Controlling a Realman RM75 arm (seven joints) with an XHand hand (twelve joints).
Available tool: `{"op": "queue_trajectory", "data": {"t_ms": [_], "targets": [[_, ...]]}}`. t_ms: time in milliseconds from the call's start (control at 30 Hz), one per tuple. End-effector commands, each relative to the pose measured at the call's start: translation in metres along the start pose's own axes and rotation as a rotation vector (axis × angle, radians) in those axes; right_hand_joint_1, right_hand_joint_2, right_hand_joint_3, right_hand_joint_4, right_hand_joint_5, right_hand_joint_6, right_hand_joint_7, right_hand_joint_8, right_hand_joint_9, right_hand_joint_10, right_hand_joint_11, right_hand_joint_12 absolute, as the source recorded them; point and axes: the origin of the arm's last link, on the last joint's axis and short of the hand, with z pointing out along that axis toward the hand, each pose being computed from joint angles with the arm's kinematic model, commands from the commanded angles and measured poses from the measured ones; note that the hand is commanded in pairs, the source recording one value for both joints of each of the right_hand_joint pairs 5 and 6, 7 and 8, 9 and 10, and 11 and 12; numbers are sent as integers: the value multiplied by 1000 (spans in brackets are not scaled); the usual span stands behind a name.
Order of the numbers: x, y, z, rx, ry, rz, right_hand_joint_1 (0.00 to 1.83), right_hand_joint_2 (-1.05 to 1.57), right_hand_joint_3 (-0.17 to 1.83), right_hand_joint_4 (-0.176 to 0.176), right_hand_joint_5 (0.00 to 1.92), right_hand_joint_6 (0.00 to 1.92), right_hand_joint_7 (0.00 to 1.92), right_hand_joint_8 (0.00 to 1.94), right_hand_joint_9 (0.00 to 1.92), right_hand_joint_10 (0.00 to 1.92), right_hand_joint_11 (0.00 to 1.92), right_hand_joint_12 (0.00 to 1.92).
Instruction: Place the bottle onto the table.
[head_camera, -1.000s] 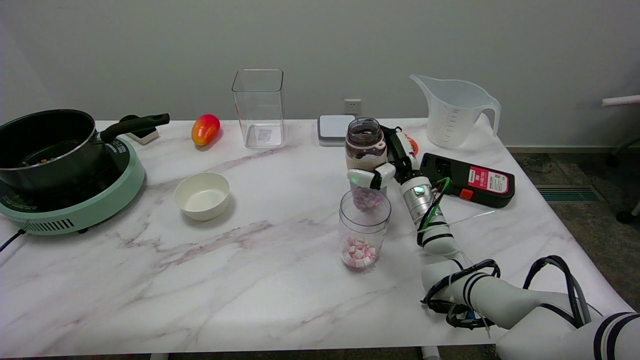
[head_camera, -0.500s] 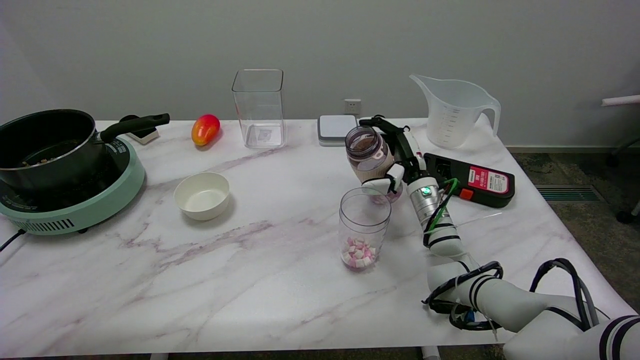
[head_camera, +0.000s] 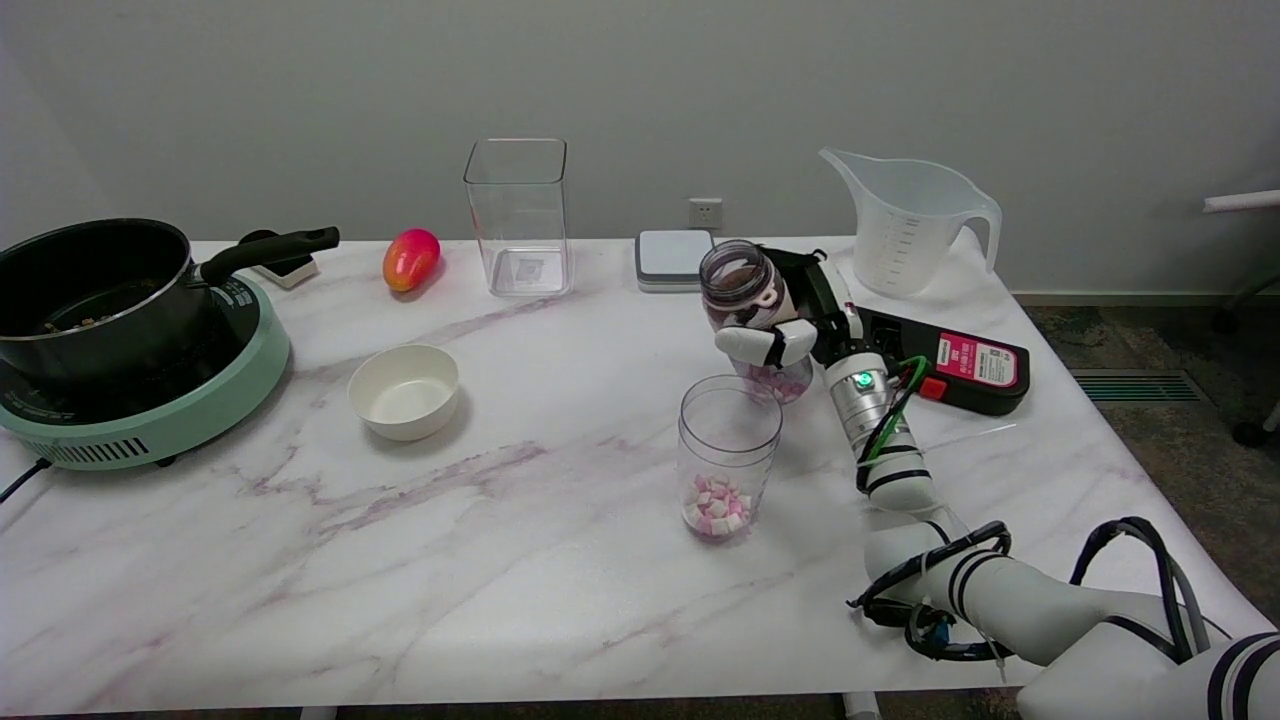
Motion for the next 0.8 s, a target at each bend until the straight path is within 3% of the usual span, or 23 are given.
{"op": "queue_trajectory", "data": {"t_ms": [33, 800], "targets": [[9, 1, 3, -27, 8, 91, 1196, 1141, 628, 0, 1920, 1920, 1920, 1920, 1637, 1637, 1427, 1427], [-2, 1, 5, -40, -11, 320, 1205, 1278, 542, 0, 1920, 1920, 1909, 1909, 1584, 1584, 1323, 1323]]}}
